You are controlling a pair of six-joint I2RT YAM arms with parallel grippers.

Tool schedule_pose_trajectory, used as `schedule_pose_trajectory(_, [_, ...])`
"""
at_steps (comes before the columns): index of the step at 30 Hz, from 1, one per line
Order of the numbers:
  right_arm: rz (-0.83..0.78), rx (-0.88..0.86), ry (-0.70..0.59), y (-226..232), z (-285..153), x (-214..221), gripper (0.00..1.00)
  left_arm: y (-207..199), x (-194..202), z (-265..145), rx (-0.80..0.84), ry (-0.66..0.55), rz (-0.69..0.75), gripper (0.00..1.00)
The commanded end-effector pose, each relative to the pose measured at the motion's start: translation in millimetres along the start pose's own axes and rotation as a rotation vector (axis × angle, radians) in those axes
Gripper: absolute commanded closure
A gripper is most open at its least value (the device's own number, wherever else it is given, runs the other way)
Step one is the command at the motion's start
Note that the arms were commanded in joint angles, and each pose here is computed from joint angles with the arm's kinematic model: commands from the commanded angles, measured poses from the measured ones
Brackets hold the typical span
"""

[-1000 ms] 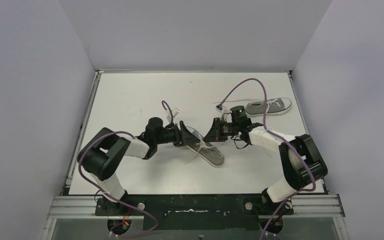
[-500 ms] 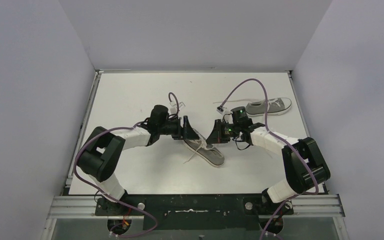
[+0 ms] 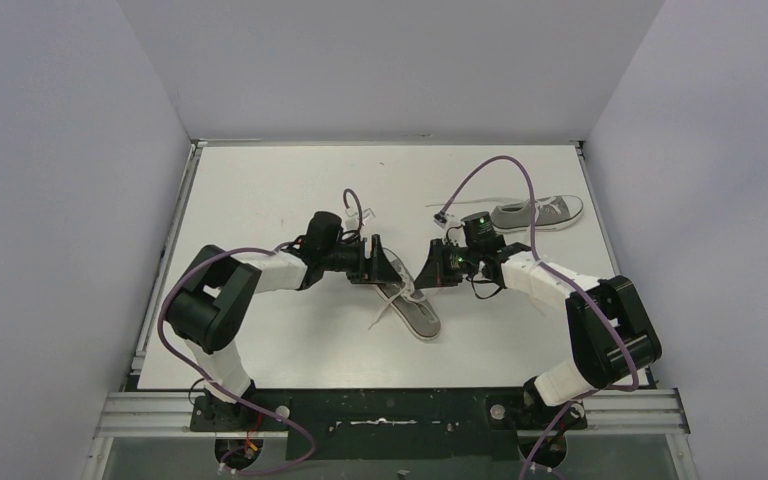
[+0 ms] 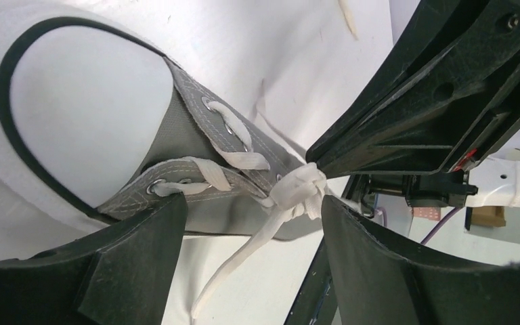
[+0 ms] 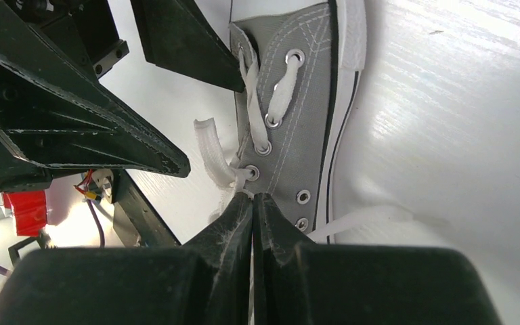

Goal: Tie the shoes
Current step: Cross the shoelace with the shoelace.

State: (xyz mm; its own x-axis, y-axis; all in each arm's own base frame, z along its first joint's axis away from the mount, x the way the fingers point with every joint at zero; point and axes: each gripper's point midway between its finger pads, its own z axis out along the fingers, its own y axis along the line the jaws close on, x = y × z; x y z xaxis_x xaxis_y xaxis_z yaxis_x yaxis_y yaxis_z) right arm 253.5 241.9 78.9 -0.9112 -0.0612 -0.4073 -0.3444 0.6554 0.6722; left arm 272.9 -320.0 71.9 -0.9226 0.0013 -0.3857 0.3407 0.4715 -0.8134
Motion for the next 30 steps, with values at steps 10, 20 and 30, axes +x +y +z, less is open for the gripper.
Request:
schedule_pose_trajectory(10, [-0.083, -0.03, -0.088, 20, -13, -28, 1.0, -32, -36, 18, 0.103, -0.048, 0.021, 0.55])
schedule_pose_trajectory(20, [-0.082, -0.026, -0.095, 20, -13, -30, 1.0, -44, -39, 22, 0.157, -0.038, 0.026, 0.79])
schedule_pose_trajectory(30, [-0.021, 0.06, -0.075, 9, -17, -23, 1.0, -39, -39, -8, 0.096, -0.068, 0.053, 1.0])
